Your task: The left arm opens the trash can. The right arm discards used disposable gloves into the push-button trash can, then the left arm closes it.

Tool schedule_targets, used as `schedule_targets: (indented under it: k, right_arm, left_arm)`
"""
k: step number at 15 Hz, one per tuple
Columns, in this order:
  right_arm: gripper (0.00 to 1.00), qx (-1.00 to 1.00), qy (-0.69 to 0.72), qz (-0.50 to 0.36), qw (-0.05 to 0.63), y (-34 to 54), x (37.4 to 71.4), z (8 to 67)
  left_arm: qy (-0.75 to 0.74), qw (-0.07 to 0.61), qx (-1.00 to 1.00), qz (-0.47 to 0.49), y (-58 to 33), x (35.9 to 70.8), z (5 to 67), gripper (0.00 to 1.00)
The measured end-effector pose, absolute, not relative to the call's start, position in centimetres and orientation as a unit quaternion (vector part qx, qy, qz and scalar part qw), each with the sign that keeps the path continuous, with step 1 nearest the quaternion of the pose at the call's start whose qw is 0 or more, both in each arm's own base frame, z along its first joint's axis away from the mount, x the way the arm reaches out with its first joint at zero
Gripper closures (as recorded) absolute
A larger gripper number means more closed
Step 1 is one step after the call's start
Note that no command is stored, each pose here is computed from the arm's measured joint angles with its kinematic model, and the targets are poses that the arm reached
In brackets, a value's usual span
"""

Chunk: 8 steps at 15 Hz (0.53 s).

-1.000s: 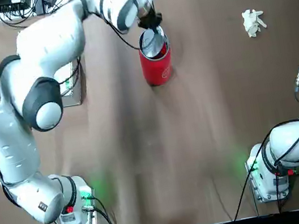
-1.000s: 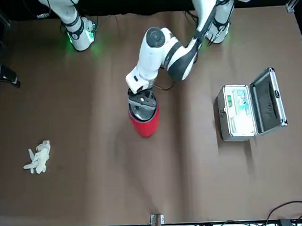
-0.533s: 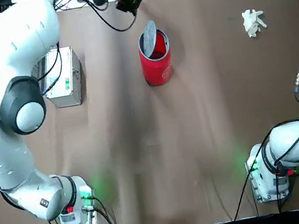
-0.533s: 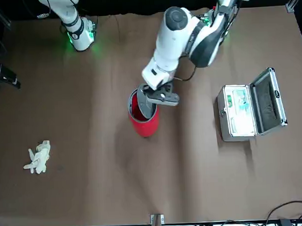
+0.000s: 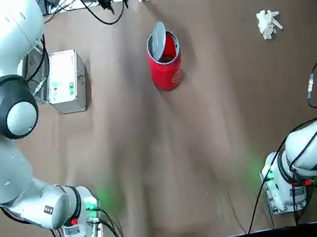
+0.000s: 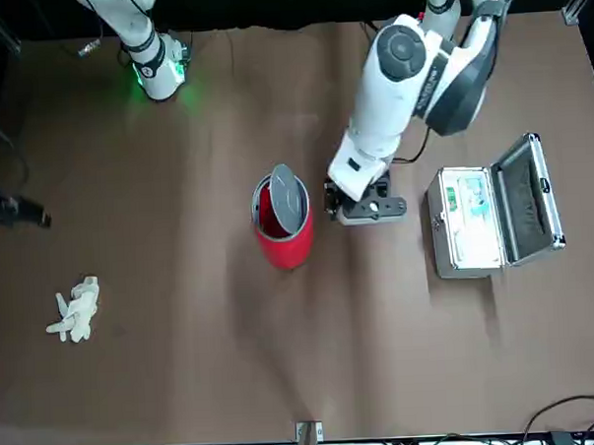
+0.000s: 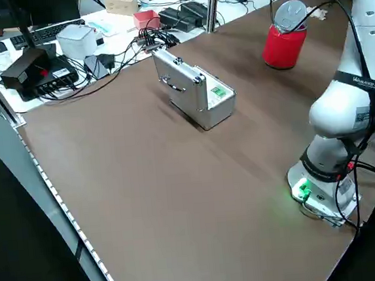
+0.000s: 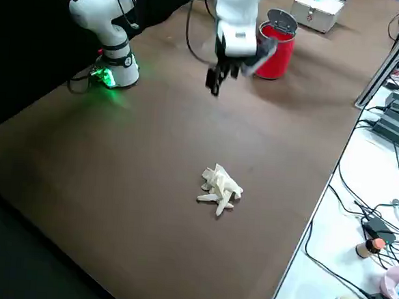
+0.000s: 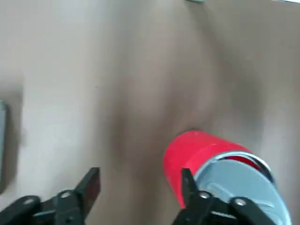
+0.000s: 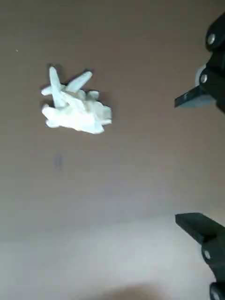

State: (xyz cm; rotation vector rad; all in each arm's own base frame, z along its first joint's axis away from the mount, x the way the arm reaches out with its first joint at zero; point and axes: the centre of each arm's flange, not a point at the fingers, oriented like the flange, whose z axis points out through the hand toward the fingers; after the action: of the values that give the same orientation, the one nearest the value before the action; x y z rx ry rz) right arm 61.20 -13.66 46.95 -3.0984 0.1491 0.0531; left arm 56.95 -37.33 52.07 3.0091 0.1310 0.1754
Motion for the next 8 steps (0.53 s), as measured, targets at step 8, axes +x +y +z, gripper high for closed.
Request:
schedule_targets:
  k: [8]
  right_arm:
    - [0.01,-0.998,0.019,-0.054,-0.028,-18.8,67.1,30.2]
  left_arm:
    - [0.019,-0.003,1.0,-0.009,-26.4,57.3,56.0,0.0]
